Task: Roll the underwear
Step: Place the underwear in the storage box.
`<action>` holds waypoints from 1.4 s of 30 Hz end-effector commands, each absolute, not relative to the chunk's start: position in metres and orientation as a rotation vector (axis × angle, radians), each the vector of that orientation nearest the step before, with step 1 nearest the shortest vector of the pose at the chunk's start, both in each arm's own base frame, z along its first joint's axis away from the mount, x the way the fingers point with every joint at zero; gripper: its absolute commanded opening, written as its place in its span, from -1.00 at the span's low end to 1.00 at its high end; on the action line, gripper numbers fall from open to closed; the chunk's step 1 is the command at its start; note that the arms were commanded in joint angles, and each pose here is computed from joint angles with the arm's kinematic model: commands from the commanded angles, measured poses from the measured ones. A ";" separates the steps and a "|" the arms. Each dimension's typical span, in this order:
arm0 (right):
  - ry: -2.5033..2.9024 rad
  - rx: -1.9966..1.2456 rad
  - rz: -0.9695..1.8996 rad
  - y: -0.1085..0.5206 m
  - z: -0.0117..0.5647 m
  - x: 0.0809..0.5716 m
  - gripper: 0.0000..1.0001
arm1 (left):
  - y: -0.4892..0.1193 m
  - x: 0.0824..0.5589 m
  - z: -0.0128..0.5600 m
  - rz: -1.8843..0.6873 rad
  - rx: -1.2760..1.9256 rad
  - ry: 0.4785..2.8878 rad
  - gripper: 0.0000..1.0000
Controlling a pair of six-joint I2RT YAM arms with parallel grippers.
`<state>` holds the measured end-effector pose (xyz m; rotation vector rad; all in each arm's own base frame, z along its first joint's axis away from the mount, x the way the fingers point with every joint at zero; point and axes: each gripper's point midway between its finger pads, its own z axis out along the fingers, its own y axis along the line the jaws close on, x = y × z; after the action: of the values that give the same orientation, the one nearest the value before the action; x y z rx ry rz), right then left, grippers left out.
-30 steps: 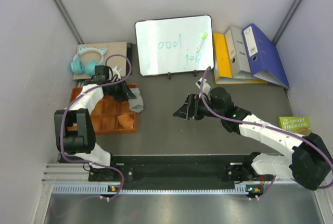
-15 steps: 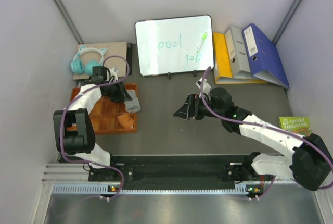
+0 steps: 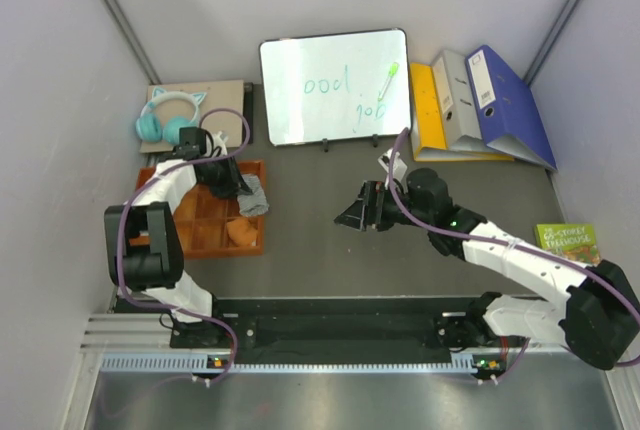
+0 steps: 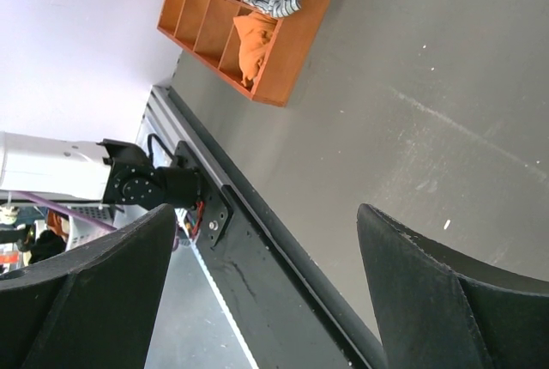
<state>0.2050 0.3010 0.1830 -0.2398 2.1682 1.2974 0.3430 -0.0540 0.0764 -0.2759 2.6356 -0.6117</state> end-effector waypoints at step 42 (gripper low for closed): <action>2.088 -0.265 1.249 0.288 0.201 0.205 0.71 | 0.022 0.297 0.003 0.130 -0.349 2.954 -1.00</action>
<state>0.1982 0.2881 0.1811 -0.2444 2.1623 1.2520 0.3393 -0.0467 0.0611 -0.2843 2.7501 -0.4141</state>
